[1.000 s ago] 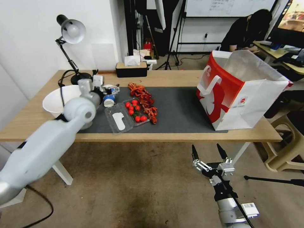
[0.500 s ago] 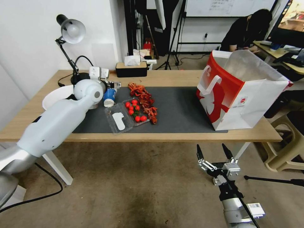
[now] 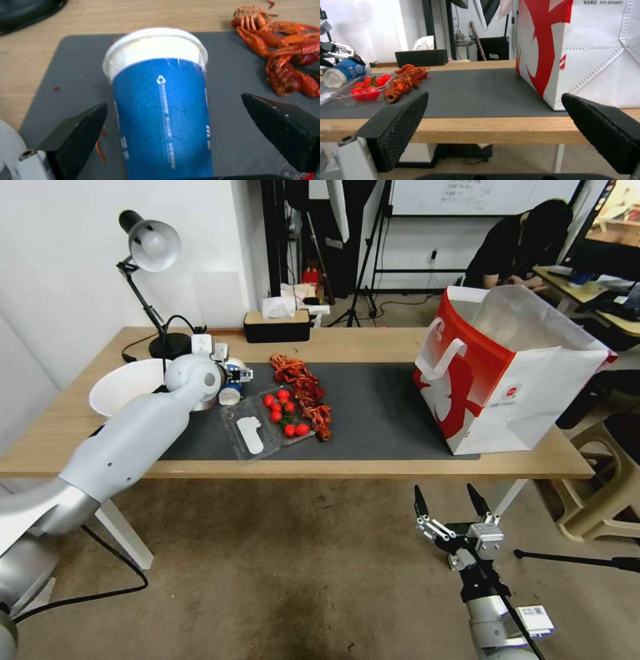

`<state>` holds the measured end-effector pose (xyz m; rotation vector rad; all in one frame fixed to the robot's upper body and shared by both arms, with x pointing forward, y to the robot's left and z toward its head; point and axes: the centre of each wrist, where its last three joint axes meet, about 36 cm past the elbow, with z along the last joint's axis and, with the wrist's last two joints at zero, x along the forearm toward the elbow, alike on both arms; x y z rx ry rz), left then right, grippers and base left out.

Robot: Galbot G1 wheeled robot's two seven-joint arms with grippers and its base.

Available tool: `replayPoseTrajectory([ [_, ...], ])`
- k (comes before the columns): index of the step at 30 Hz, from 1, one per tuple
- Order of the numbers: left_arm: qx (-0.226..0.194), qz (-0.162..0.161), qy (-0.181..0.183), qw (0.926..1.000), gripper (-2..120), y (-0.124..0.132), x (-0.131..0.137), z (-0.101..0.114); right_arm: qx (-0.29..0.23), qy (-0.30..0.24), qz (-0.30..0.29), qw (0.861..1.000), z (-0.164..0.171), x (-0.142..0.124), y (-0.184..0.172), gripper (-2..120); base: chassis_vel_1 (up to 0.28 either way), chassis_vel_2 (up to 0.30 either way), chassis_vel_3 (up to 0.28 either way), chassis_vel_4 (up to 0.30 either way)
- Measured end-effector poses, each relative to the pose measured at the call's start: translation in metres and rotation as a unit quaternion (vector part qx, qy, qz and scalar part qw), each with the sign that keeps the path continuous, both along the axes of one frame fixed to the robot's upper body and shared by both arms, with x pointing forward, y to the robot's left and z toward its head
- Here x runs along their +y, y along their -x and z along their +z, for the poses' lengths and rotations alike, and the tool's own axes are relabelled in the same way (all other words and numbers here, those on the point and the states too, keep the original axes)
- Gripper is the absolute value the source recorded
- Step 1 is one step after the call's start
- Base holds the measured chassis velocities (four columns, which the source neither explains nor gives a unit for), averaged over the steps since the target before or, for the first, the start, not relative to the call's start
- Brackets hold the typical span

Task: Pick up the trash from the table and place it into the takeout bag.

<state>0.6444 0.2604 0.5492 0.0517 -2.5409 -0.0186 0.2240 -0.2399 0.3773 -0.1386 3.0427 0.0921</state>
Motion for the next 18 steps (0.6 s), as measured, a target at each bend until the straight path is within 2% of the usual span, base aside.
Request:
replayPoseTrajectory([
  [5,0.016,0.007,0.024,0.9996,93,-0.004,0.000,0.002,0.001,-0.001,0.001,1.000,-0.001,0.001,0.000,100,0.000,0.000,0.000,0.000],
  [8,0.031,0.015,0.031,0.9989,79,-0.008,0.000,-0.003,0.001,-0.002,0.001,1.000,-0.001,0.001,0.000,100,0.000,0.000,0.000,0.000],
  [10,0.033,0.017,0.031,0.9988,75,-0.010,0.001,-0.005,0.000,-0.002,0.001,1.000,-0.002,0.001,0.000,100,0.000,0.000,0.000,0.000],
  [17,0.030,0.024,0.029,0.9989,46,-0.011,0.006,-0.013,0.001,-0.003,0.001,1.000,-0.003,0.004,0.000,100,0.000,0.000,0.000,0.000],
  [18,0.030,0.024,0.029,0.9989,46,-0.011,0.006,-0.013,0.001,-0.003,0.001,1.000,-0.003,0.004,0.000,100,0.000,0.000,0.000,0.000],
])
